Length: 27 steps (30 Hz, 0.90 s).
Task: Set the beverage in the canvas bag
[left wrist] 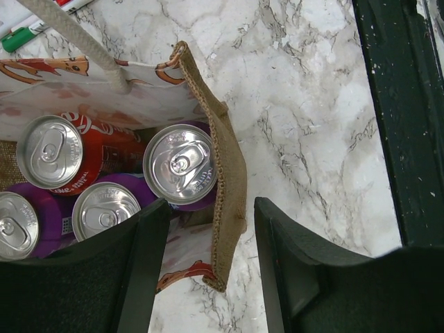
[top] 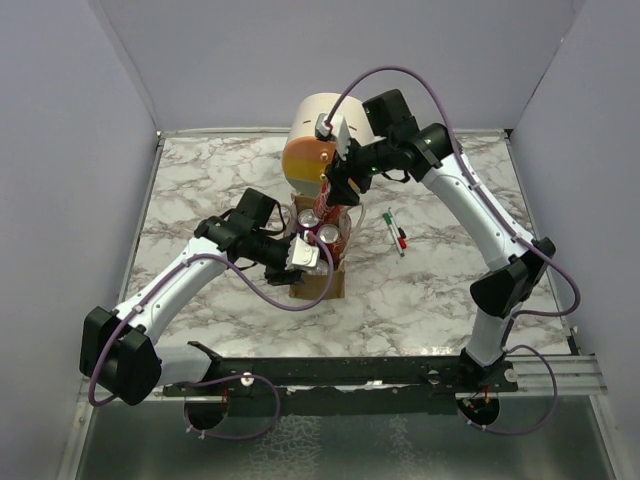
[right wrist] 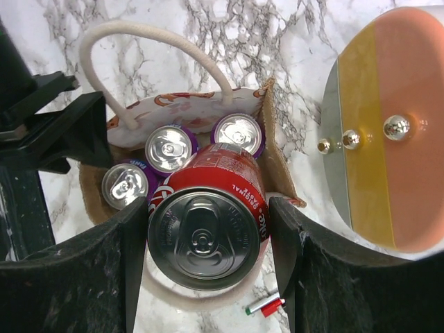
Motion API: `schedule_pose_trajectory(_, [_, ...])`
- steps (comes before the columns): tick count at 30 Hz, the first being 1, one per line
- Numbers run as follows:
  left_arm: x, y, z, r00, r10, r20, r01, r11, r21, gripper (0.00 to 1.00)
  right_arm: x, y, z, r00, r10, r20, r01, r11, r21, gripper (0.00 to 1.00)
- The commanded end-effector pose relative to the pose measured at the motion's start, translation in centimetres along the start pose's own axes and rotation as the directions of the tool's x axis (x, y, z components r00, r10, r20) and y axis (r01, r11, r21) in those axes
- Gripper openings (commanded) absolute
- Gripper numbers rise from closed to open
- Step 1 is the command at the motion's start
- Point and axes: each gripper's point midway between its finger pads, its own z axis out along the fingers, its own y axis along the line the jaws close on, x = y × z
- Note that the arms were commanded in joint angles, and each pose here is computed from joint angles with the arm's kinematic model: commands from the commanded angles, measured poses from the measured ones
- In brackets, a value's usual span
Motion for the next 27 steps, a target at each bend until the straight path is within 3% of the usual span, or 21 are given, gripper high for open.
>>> schedule_pose_trajectory(1, [-0.3,-1.0,0.3,0.999,0.018,0.032,-0.019,0.999,0.031,0.53,-3.1,-2.0,0.9,0.995,-0.056,0.086,0.049,0.996,0.075,0.01])
schedule_pose_trajectory(16, [-0.3,-1.2,0.5,0.999,0.009,0.046,-0.01,0.999,0.035,0.44,0.2,-4.0,3.9,1.0,-0.017,-0.012,0.019,0.992,0.123,0.01])
schedule_pose_trajectory(27, [-0.5,-1.4,0.5,0.999,0.012,0.051,-0.014,0.999,0.037,0.43,1.8,-3.8,4.2,0.998,-0.011,-0.059,0.017,0.993,0.114,0.01])
